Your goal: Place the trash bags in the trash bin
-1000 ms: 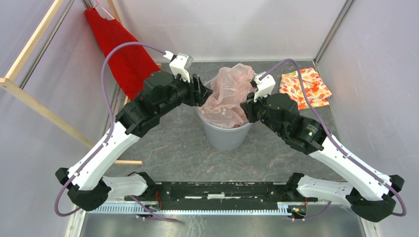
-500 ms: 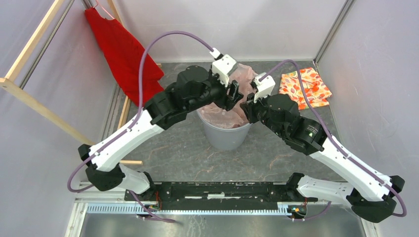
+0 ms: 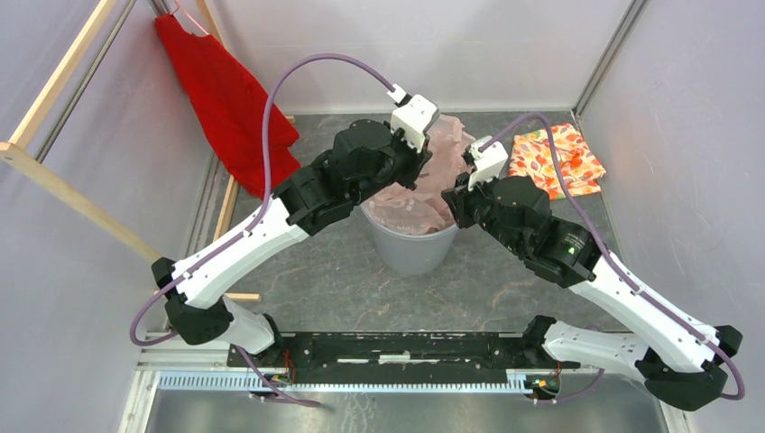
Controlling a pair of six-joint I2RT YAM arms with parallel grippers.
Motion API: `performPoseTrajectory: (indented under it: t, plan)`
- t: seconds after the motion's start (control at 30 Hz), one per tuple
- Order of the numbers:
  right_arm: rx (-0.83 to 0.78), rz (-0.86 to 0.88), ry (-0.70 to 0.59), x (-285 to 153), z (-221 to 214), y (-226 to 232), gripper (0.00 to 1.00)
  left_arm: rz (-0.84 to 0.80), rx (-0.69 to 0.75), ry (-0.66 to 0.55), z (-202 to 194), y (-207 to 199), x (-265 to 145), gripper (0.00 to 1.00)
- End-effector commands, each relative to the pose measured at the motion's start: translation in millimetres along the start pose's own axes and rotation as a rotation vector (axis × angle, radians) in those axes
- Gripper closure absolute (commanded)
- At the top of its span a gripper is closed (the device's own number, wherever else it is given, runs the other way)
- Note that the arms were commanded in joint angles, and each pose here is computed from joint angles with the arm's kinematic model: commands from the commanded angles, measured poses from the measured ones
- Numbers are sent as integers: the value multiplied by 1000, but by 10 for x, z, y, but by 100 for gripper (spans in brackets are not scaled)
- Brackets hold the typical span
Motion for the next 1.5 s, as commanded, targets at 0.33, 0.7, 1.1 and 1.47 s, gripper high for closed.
performPoseTrajectory:
  t: [0.33, 0.7, 1.1, 1.47]
  plan:
    - [23, -52, -35, -72, -18, -110, 91, -66, -51, -190, 415, -22, -165, 49]
    - [30, -7, -44, -68, -16, -57, 92, 7, -111, -227, 561, 22, 82, 40]
    - [35, -2, -50, -73, 5, -46, 93, 43, -79, -216, 660, 12, 398, 35]
    - [28, -128, -59, -129, 6, -223, 94, 317, -148, -107, 384, 415, 205, 96]
Point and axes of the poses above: each gripper's point midway between its finger pads, its own x axis out along the fingers, its own y axis along the line the jaws close on, z = x × y, the point moved 5 cm from there along -x, back along the fingers, and after that the axes turned 15 degrees about x, right-handed, at the moved point
